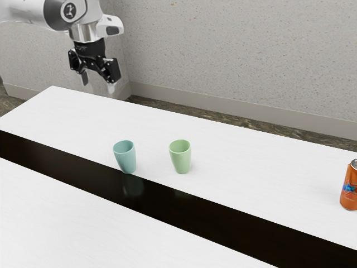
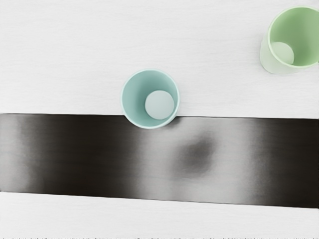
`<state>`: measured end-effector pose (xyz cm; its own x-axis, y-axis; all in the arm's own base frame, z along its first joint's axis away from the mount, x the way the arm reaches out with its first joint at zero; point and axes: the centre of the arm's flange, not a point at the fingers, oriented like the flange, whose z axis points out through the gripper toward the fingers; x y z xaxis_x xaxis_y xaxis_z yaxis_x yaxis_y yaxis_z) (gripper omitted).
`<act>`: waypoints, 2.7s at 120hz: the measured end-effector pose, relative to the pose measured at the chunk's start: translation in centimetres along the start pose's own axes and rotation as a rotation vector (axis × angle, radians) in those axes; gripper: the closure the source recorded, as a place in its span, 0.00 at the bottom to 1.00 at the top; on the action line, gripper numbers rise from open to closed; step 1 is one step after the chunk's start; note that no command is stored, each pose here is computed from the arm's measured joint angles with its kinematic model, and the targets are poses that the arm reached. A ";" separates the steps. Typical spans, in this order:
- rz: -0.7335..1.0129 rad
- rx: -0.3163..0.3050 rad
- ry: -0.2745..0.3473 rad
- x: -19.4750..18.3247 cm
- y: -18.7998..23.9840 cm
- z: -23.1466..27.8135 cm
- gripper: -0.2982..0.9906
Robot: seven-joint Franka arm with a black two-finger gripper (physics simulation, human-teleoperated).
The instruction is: Place the left cup onto the right cup
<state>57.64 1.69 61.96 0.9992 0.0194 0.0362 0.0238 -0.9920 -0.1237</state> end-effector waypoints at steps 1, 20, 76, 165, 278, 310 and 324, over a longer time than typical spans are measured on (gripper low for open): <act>0.000 0.000 0.000 0.0 0.0 -0.1 0.23; 0.020 0.030 -0.022 -0.4 0.6 -0.5 0.23; 0.050 0.040 -0.065 3.6 2.4 8.5 0.23; 0.035 0.018 0.005 6.9 3.5 22.3 0.23; -0.015 -0.043 -0.030 8.2 3.0 32.2 0.37; -0.013 -0.042 -0.019 8.3 3.0 32.2 0.71; -0.015 -0.040 -0.019 8.3 2.8 32.2 0.78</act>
<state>67.10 3.04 29.95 0.9992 0.0359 0.0184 0.0374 -0.9958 -0.0835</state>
